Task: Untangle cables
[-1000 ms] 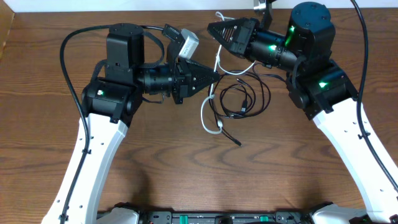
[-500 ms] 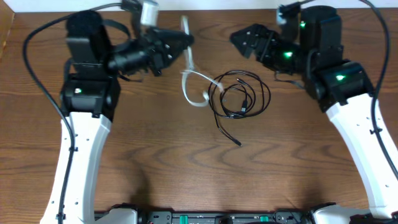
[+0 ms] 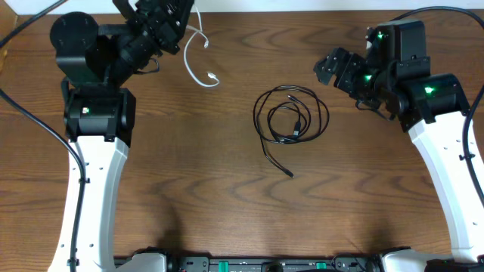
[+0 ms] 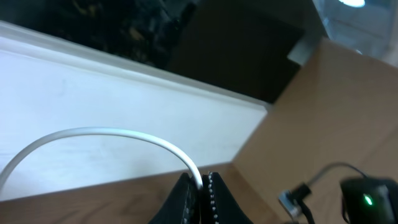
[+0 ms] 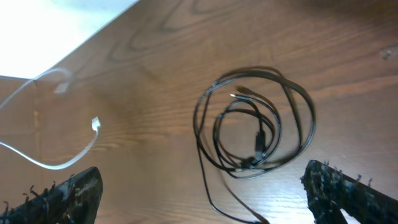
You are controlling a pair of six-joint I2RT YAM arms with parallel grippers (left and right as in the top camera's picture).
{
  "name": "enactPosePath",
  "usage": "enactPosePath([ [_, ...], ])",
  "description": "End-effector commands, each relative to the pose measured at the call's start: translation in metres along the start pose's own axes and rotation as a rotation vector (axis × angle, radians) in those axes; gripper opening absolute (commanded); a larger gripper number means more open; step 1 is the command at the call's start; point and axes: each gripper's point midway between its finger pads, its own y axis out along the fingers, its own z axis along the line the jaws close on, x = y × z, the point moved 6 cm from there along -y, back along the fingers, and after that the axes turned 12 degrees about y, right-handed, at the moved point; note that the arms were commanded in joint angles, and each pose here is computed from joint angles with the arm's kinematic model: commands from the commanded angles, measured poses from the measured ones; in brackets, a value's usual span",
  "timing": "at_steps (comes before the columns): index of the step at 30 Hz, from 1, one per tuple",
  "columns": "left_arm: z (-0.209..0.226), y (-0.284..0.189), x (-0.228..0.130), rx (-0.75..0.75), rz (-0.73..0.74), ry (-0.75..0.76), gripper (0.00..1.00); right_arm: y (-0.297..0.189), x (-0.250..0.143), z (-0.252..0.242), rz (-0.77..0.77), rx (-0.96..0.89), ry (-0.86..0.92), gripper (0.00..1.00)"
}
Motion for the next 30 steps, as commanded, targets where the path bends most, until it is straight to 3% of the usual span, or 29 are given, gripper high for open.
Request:
enactPosePath([
  [1, 0.016, 0.005, 0.006, 0.114, -0.054, -0.018, 0.08, 0.001, 0.000, -0.004, -0.008, -0.028, -0.039, 0.99],
  [5, 0.048, 0.013, -0.005, 0.234, -0.068, -0.093, 0.08, 0.002, -0.001, -0.005, -0.001, -0.035, -0.036, 0.99],
  [16, 0.073, 0.030, -0.068, 0.213, 0.166, -0.319, 0.07, 0.006, -0.009, -0.016, 0.043, -0.082, -0.075, 0.99],
  [22, 0.078, 0.032, -0.049, 0.249, 0.062, -0.241, 0.07, 0.009, -0.008, -0.020, 0.026, -0.104, -0.078, 0.99],
  [30, 0.088, 0.047, 0.012, 0.273, -0.075, -0.153, 0.07, 0.009, -0.006, -0.021, 0.014, -0.110, -0.079, 0.99],
])
